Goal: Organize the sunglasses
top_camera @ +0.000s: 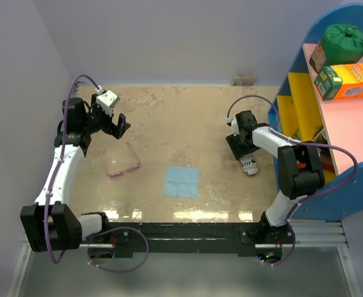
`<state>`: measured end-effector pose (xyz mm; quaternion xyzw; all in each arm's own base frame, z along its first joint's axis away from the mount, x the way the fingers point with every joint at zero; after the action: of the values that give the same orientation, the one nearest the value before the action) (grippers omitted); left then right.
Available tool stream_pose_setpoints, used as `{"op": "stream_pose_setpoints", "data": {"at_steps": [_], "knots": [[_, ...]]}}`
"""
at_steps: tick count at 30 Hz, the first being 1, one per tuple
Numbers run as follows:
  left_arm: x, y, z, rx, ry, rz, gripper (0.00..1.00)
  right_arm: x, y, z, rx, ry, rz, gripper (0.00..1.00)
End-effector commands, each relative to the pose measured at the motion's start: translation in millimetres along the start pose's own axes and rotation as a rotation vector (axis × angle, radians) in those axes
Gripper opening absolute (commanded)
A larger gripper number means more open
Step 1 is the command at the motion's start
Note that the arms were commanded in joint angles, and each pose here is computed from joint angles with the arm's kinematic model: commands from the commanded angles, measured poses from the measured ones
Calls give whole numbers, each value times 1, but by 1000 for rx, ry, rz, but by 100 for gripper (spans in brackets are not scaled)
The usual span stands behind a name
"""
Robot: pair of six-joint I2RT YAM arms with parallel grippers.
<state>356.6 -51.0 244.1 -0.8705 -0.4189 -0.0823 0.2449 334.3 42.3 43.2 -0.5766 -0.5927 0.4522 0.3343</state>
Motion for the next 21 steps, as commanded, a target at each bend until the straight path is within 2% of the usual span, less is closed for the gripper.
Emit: {"op": "stream_pose_setpoints", "data": {"at_steps": [1, 3, 6, 8, 13, 14, 15, 17, 18, 19, 20, 21], "knots": [[-2, 0, -9, -47, 23, 8, 100, 14, -1, -9, -5, -8, -82, 56], [-3, 1, -7, -45, 22, 12, 100, 23, -3, -19, -8, -6, -136, 46], [-3, 1, -6, -41, 21, 7, 100, 38, -5, -35, -14, -25, -169, 37], [-2, 2, -3, -38, 22, 4, 100, 53, -1, -43, -11, -56, -181, 37], [-1, 4, -1, -34, 19, -1, 100, 96, -11, -102, -124, -134, -225, 38], [-2, 4, 1, -28, 16, -2, 100, 109, -1, -102, -99, -165, -232, 38], [-1, 4, 1, -28, 18, -6, 100, 117, -11, -128, -155, -169, -243, 38], [-1, 4, 2, -27, 17, -9, 100, 137, 5, -133, -117, -207, -272, 38], [-1, 4, 2, -27, 17, -9, 100, 146, -2, -158, -168, -211, -290, 38], [-2, 5, 3, -27, 17, -9, 100, 153, 0, -164, -172, -218, -299, 38], [-2, 5, 3, -27, 17, -9, 100, 164, 16, -160, -134, -239, -316, 38], [-2, 5, 3, -30, 17, -10, 100, 172, 7, -181, -186, -243, -332, 38]]}}
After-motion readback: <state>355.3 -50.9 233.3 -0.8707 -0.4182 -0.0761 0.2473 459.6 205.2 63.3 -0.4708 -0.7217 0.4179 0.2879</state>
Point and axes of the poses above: each gripper's point midway between its finger pads, its own y axis out along the fingers, its own x axis along the line the jaws close on, z = x × y, the point moved 2 cm from there along -y, back along the fingers, and after that the axes turned 15 degrees about y, right-handed, at the moved point
